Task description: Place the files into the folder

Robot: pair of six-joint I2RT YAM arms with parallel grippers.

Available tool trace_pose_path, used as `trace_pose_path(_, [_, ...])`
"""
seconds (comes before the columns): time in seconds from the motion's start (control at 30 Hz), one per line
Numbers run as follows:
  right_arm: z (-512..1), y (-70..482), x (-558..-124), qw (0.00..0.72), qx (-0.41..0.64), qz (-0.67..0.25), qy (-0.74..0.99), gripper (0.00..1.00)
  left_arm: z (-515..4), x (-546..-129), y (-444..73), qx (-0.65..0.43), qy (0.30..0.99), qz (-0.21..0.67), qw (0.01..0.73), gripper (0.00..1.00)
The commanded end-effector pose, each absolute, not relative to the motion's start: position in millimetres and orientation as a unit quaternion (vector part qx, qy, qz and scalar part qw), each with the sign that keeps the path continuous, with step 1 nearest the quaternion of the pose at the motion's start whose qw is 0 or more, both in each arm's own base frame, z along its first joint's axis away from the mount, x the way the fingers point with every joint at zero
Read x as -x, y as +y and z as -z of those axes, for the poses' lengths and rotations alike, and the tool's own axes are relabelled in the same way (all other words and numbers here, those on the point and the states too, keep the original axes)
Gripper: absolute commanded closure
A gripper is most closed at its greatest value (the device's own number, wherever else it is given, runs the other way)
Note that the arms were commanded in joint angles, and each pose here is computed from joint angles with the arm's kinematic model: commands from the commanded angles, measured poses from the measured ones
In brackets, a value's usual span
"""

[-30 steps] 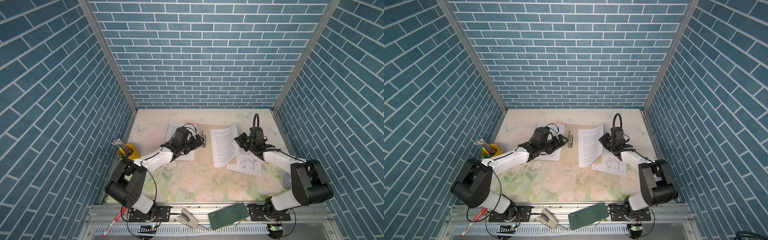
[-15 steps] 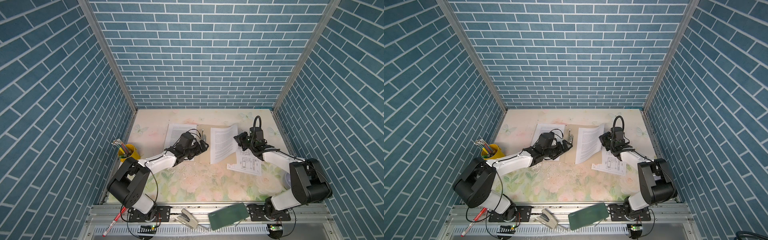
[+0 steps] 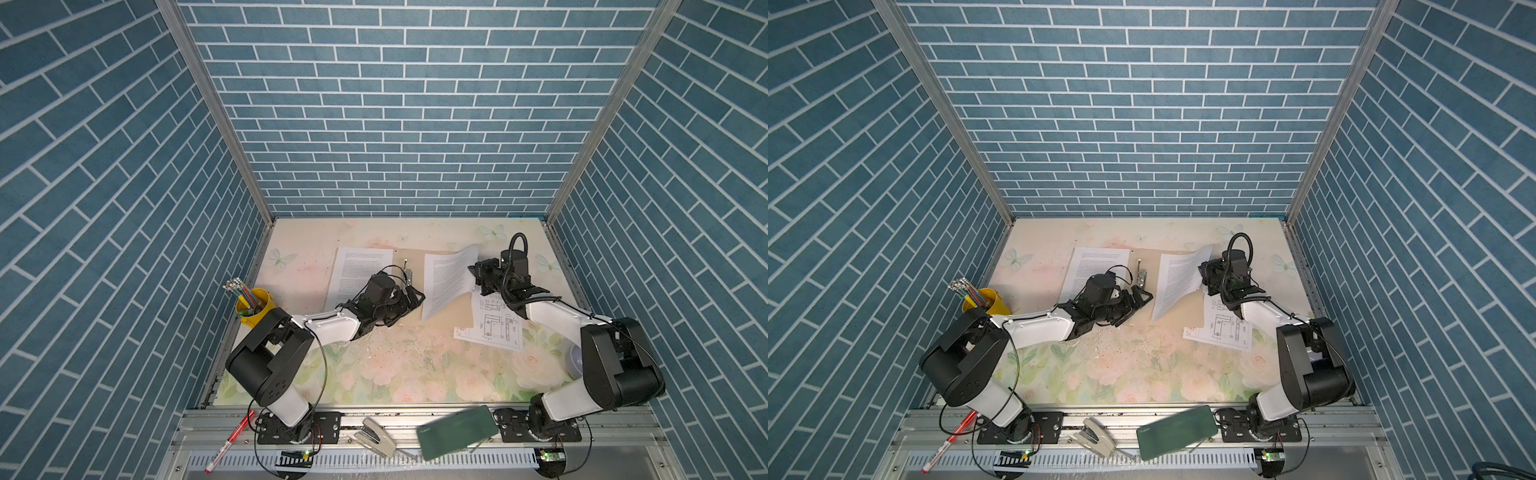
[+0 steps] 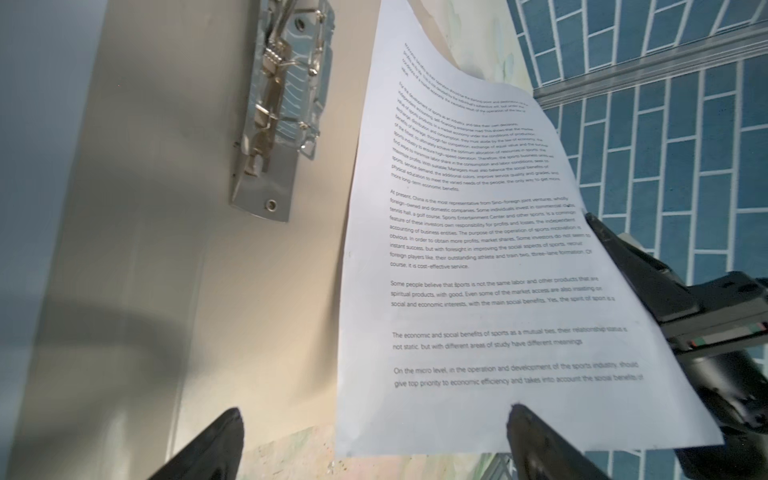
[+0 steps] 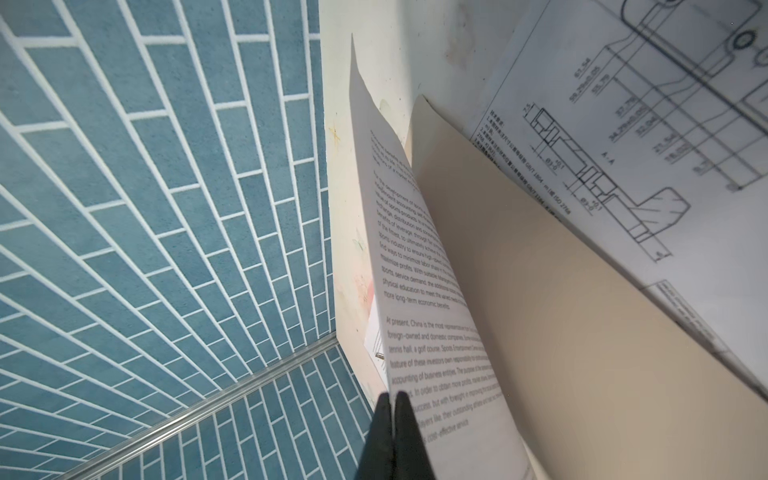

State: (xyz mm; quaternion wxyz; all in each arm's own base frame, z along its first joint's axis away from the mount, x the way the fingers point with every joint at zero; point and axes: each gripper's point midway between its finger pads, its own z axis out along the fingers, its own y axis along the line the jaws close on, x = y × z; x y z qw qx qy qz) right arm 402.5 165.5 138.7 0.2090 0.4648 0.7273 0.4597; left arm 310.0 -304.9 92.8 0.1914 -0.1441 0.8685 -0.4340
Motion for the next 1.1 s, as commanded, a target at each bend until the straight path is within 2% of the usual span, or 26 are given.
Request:
trace_pose_path(0.0, [-162.1, 167.5, -415.7, 0.219, -0.483, -0.490, 0.692, 1.00, -96.3, -308.2, -312.7, 0.155, 0.853, 0.462, 0.184, 0.00])
trace_pose_path(0.47, [-169.6, 186.7, -430.6, 0.218, -0.466, -0.518, 0.683, 1.00, -81.4, -279.3, -317.9, 0.214, 0.839, 0.483, 0.132, 0.00])
trace_pose_path(1.07, [-166.6, 185.0, -418.8, 0.224, -0.459, -0.513, 0.690, 1.00, -86.6, -282.6, -377.5, 0.332, 0.723, 0.589, 0.141, 0.00])
